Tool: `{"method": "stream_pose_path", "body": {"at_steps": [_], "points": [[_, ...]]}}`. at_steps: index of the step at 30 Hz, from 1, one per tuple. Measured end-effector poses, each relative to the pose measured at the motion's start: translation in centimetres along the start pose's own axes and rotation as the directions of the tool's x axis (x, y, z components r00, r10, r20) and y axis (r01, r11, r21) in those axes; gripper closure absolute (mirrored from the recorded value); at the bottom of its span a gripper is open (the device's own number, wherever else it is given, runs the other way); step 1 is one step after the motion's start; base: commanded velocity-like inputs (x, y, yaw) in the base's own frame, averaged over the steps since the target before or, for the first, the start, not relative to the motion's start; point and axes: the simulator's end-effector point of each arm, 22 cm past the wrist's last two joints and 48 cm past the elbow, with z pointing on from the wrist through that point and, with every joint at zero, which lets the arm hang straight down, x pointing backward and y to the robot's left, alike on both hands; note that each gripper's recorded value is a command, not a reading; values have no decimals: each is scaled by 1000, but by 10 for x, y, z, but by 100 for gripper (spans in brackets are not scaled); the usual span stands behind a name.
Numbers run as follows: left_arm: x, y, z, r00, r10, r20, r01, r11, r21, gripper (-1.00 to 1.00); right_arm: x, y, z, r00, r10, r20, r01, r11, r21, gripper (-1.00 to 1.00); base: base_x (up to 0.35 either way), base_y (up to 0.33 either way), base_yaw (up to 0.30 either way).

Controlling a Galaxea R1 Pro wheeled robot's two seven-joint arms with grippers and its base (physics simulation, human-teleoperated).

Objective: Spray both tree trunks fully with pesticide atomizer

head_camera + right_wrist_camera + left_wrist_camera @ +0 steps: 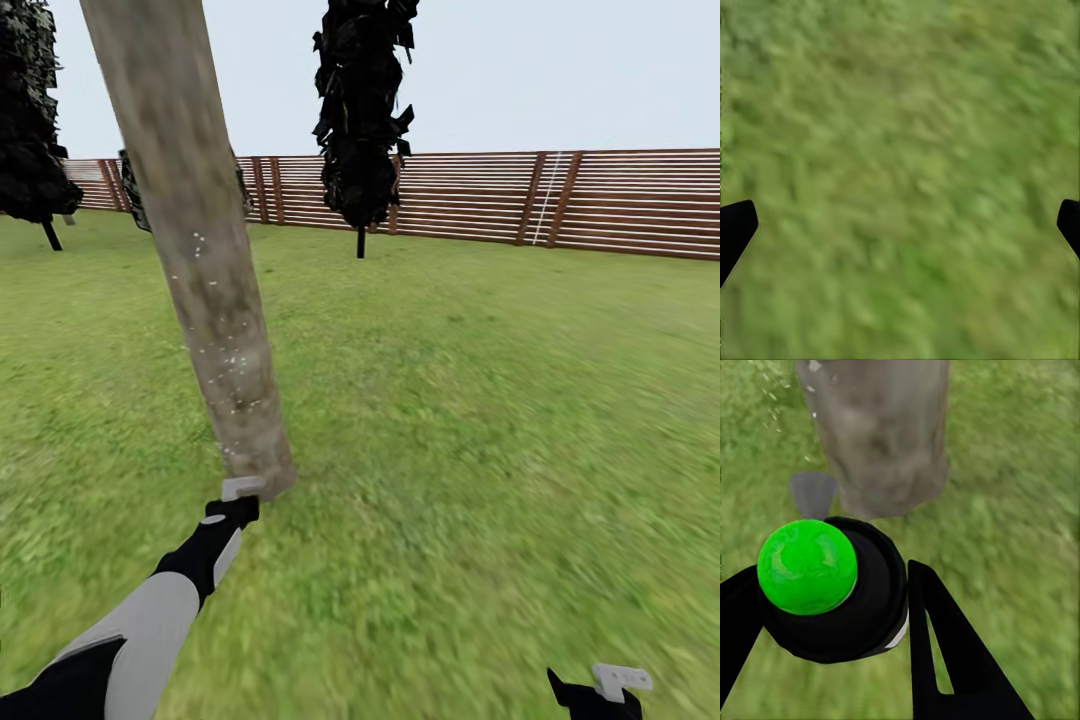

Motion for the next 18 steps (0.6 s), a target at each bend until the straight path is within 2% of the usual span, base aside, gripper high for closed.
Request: {"method": "stream_pose_path", "body": {"at_steps": [6,10,11,12,13,18], "points": [[0,-1,0,1000,0,2,0,1000,3,100,0,0,0,1000,0,0,0,1000,-1,-100,11,-4,267],[4,-2,0,1000,2,-16,-2,1000,4,100,0,0,0,1000,0,0,0,1000,0,-100,129,18,90],[7,-3,0,1000,3,-28,-3,1000,5,100,0,0,0,1000,0,0,0,1000,-1,-100,242,59,13],[17,-4,-1,997,10,-76,-9,1000,10,100,0,0,0,1000,0,0,0,1000,0,-100,135,17,3],[32,-14,-4,989,19,-147,-13,999,40,100,0,0,0,1000,0,0,0,1000,0,-100,69,9,2],[36,-34,-7,985,26,-173,-3,992,129,100,0,0,0,1000,0,0,0,1000,-1,-100,19,2,0]]}}
